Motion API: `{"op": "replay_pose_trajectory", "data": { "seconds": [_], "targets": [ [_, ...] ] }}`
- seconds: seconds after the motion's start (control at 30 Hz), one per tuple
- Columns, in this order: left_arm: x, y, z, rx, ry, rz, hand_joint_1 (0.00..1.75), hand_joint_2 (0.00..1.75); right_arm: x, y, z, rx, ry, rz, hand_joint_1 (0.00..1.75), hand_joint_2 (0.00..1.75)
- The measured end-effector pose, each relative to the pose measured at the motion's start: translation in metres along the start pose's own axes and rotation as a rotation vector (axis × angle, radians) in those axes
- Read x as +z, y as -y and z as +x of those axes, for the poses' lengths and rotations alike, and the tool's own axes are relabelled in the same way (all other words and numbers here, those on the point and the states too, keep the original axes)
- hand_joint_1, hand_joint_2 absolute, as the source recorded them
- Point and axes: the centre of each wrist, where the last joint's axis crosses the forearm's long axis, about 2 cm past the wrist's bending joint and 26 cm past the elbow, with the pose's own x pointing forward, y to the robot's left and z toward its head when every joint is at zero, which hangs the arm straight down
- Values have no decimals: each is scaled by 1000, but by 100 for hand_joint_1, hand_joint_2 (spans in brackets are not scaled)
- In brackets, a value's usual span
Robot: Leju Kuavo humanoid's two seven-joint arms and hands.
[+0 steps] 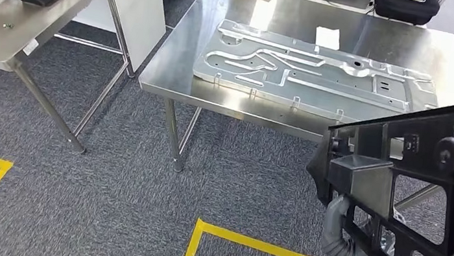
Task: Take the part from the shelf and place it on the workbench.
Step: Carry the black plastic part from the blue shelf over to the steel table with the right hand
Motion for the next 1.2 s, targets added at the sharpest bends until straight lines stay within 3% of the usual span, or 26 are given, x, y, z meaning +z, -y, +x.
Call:
{"op": "replay_pose_trajectory", "data": {
  "seconds": [1.03,1.2],
  "targets": [
    [1,2,-1,94,-2,10,0,0,4,8,-8,52,-52,-1,175,175],
    [0,1,1,116,-45,0,0,0,3,8,-9,54,-49,-4,175,175]
  ]
}}
